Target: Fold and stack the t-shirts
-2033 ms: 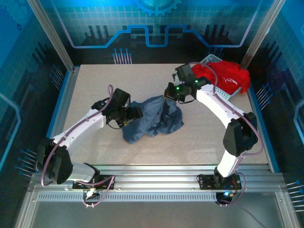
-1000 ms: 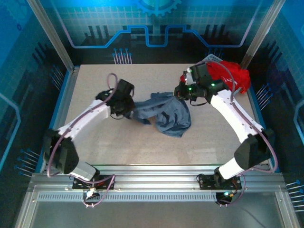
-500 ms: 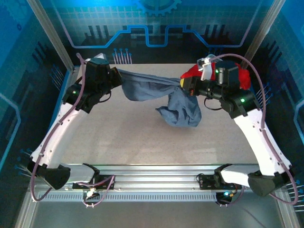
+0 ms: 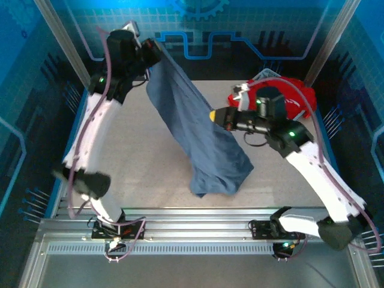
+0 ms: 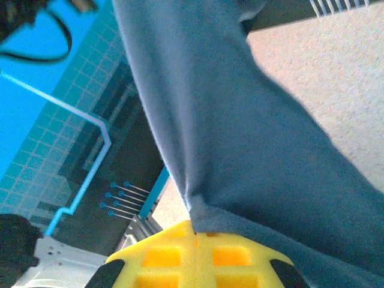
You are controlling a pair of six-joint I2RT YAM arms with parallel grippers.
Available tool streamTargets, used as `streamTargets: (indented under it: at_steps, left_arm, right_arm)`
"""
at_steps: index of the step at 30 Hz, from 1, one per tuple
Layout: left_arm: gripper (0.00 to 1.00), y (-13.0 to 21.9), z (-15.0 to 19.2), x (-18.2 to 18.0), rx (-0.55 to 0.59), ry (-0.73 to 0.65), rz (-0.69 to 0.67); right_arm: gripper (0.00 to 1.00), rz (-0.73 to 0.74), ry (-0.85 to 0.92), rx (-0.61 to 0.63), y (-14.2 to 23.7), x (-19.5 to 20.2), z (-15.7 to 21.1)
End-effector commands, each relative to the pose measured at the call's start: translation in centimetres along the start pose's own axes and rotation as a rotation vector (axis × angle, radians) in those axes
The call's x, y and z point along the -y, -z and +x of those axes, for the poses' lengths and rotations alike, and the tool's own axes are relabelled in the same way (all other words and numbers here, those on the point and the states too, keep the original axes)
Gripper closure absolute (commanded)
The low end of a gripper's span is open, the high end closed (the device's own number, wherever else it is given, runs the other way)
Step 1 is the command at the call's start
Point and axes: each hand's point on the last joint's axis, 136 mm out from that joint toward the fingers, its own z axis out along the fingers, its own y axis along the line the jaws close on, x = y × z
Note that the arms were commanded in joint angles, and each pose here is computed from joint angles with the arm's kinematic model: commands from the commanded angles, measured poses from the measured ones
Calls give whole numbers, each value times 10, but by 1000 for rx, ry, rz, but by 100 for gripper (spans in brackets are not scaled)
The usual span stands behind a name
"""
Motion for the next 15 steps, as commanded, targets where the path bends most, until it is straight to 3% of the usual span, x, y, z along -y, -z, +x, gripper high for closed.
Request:
streamTargets:
  at_steps: [1, 4, 5, 7, 8, 10, 12, 15]
  left_arm:
    - [100, -51, -39, 4, 59, 102, 112]
    - [100, -100, -28, -9, -1, 193, 184]
    - [87, -115, -15, -21, -48, 229, 178]
    - [41, -127, 14, -50, -148, 256, 91]
    - [30, -126, 31, -63, -205, 234, 28]
    - [24, -108, 64, -84, -306, 178, -114]
    - [23, -78, 93, -105, -368, 135, -252]
    - [26, -26, 152, -139, -456, 150, -400]
  right_arm:
    - [100, 55, -123, -9, -43, 7, -11]
    - [100, 110, -251, -115, -89, 34, 1]
    - [96, 129, -292, -183, -106, 45, 10]
    - [78, 176, -349, -288, -122, 63, 22]
    - [69, 200, -353, -314, -125, 70, 26]
    - [54, 240, -330, -290, -116, 82, 23]
    - [44, 290, -318, -251, -101, 100, 21]
    - [43, 380, -337, -250, -86, 144, 28]
